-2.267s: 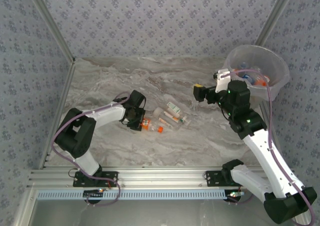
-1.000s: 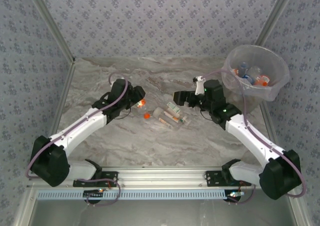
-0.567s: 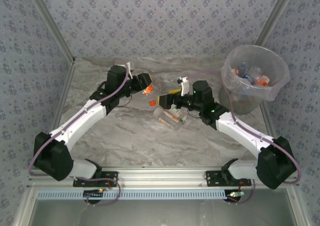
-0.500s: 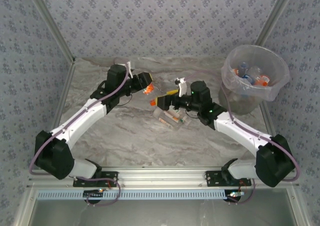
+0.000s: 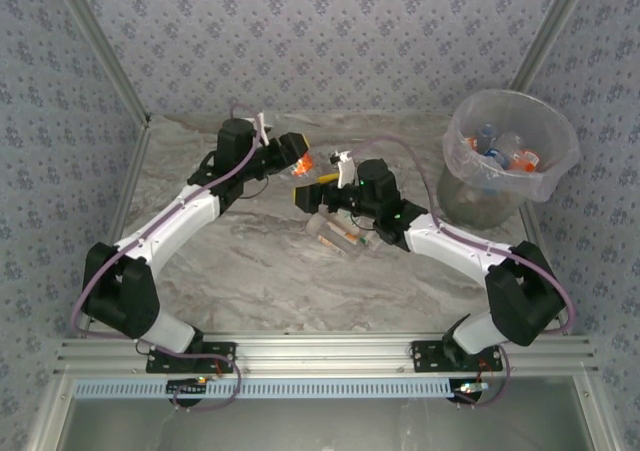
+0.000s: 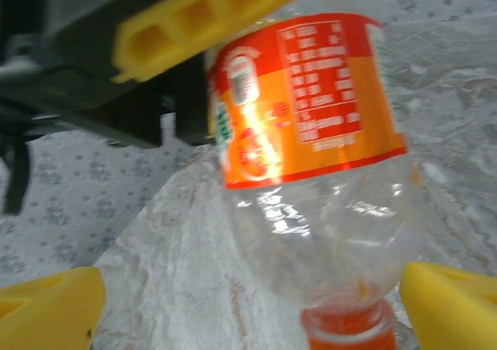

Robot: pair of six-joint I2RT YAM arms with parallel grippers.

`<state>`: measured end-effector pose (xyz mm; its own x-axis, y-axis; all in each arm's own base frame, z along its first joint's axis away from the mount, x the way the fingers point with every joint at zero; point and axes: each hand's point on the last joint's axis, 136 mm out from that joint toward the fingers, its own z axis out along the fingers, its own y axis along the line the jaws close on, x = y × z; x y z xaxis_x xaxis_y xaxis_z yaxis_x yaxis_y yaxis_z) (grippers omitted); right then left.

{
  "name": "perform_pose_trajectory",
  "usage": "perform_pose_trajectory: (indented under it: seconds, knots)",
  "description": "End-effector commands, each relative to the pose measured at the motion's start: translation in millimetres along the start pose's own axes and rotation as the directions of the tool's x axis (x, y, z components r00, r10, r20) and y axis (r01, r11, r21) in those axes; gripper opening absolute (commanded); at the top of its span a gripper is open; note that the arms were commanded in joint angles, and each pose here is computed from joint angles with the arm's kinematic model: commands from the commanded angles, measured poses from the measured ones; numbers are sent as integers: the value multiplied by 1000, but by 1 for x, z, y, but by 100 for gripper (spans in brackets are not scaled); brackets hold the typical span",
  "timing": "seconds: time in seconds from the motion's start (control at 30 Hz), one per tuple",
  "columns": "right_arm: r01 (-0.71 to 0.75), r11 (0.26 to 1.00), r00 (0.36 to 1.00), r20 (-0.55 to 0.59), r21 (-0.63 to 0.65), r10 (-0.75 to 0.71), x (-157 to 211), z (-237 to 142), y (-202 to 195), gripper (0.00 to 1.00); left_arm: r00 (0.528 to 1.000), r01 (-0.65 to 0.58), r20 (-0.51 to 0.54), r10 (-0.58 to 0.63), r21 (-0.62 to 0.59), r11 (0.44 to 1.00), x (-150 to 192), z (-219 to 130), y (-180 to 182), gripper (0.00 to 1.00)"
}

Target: Put the plastic bottles in the bin

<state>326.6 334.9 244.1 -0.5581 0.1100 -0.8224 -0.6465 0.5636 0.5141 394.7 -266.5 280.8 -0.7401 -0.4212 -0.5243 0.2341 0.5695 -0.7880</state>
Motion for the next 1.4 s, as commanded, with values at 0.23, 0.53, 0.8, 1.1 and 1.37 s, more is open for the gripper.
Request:
perform_pose_trajectory:
  seconds: [0.23, 0.53, 0.8, 1.1, 1.37]
  knots:
    - [67, 993, 996, -57, -101, -73, -11, 5, 7, 99, 996, 10, -91, 7, 188, 982, 9, -6, -48, 35]
    - [28, 999, 998, -46, -40, -30, -10, 27, -11, 81, 993, 37, -121, -3, 282, 959, 15, -3, -61, 36]
    - [60, 998, 998, -29, -35, -61, -16, 15, -8, 58, 993, 8, -118, 22, 247, 969, 19, -4, -52, 43]
    - [63, 998, 995, -74, 15, -62, -3, 2, -16, 53, 990, -132, -16, 138, 211, 968, 0, -32, -65, 98]
    - [95, 988, 993, -76, 122, -86, -11, -23, -29, 52, 968, -138, 208, 139, -18, 990, -42, -80, -31, 99]
